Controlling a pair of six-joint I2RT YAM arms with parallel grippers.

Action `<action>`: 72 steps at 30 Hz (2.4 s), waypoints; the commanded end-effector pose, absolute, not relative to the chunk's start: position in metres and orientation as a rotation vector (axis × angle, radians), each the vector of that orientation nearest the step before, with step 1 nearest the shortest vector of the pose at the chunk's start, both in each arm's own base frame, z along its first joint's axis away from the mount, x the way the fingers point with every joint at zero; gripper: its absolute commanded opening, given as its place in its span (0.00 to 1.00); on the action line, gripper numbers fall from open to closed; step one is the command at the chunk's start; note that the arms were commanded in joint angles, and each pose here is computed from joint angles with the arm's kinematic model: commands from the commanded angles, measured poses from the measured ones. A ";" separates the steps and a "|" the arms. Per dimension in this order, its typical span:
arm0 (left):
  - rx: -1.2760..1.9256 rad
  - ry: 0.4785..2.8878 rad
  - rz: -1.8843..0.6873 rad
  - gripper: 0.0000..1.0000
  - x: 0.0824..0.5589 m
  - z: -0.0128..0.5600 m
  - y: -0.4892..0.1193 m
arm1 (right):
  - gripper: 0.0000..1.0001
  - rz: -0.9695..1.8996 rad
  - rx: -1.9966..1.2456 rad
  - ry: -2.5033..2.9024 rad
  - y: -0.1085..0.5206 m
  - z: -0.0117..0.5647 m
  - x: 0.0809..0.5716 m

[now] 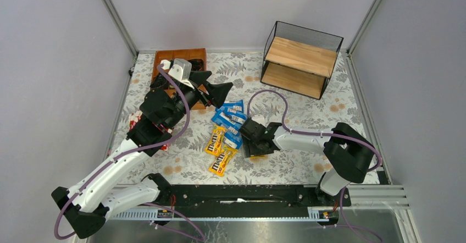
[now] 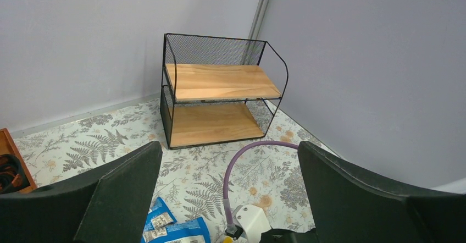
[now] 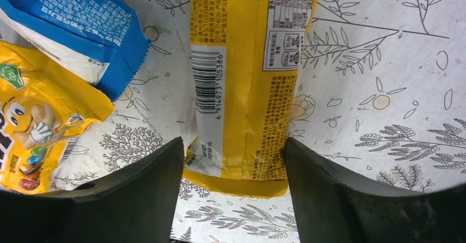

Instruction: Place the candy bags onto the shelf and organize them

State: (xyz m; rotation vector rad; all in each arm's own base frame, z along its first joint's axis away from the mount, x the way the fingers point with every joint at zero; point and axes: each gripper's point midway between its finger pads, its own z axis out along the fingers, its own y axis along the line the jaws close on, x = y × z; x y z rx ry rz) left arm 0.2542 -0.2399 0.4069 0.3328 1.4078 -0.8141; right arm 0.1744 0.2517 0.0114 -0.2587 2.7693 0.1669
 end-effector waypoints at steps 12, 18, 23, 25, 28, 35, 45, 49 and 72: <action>0.342 1.354 -0.833 0.99 0.251 0.419 -0.244 | 0.61 0.140 -0.183 2.708 0.251 0.015 0.178; 0.344 1.352 -0.835 0.99 0.250 0.420 -0.244 | 0.57 0.154 -0.139 2.669 0.246 0.024 0.181; 0.348 1.352 -0.836 0.99 0.249 0.420 -0.245 | 0.54 0.212 -0.082 2.625 0.246 0.033 0.183; 0.350 1.354 -0.835 0.99 0.250 0.419 -0.246 | 0.53 0.251 -0.060 2.602 0.249 0.039 0.185; 0.332 1.361 -0.820 0.99 0.253 0.418 -0.244 | 0.51 0.287 -0.028 2.568 0.251 0.048 0.189; 0.335 1.361 -0.825 0.99 0.252 0.418 -0.245 | 0.47 0.298 0.024 2.495 0.253 0.066 0.202; 0.335 1.353 -0.826 0.99 0.249 0.422 -0.243 | 0.42 0.318 0.059 2.449 0.252 0.088 0.220; 0.333 1.349 -0.823 0.99 0.249 0.423 -0.242 | 0.40 0.301 0.069 2.438 0.246 0.093 0.227; 0.335 1.357 -0.837 0.99 0.249 0.420 -0.246 | 0.40 -0.098 0.165 1.974 0.136 0.290 0.411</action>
